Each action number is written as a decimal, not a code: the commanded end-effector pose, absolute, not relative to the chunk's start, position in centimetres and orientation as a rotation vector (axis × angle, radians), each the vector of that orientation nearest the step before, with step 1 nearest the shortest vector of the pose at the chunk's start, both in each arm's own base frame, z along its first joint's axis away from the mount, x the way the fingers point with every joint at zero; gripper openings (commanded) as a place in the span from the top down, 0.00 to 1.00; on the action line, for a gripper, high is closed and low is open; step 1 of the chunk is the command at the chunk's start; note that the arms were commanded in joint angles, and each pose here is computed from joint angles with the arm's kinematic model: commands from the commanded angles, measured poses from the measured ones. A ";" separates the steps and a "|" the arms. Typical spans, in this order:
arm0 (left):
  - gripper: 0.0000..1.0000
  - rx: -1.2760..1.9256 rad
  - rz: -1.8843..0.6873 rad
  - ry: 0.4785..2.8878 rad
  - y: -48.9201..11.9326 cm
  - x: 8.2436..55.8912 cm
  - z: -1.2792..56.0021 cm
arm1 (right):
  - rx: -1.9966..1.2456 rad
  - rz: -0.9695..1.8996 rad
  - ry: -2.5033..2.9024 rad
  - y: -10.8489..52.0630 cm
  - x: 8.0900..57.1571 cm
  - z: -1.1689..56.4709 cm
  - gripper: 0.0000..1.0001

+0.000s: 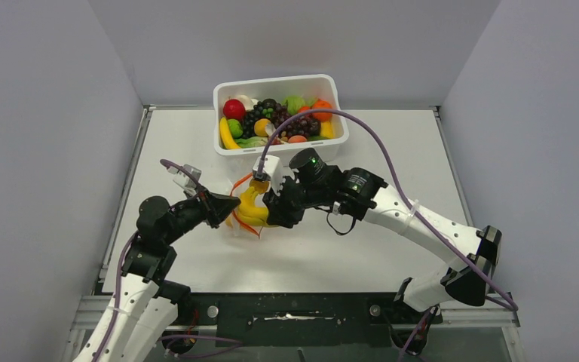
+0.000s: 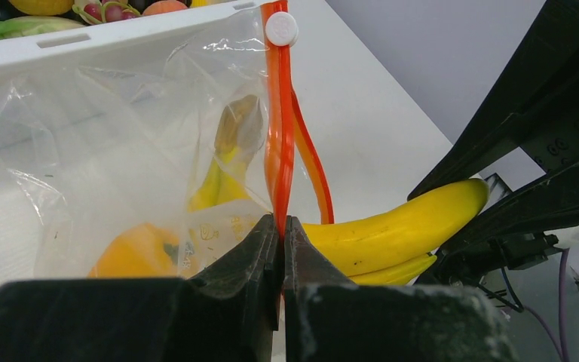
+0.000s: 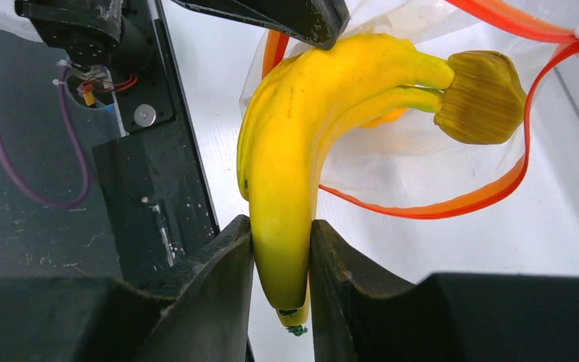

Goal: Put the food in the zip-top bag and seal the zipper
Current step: Place the fake fruit in the zipper food storage bag.

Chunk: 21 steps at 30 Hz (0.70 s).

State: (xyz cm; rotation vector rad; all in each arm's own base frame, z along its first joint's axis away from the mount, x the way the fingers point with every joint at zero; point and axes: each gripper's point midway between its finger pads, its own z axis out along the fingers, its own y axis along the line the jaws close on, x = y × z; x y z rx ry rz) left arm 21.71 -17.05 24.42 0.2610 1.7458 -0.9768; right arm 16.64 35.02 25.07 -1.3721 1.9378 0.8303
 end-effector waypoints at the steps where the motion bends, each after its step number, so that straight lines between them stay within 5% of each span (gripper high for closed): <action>1: 1.00 0.316 -1.020 1.668 -17.9 21.4 26.4 | -1.316 0.803 1.854 36.0 17.3 28.0 0.94; 21: 1.00 0.327 -1.058 1.673 -18.4 21.3 26.2 | -1.062 0.709 1.877 36.7 20.5 27.6 0.92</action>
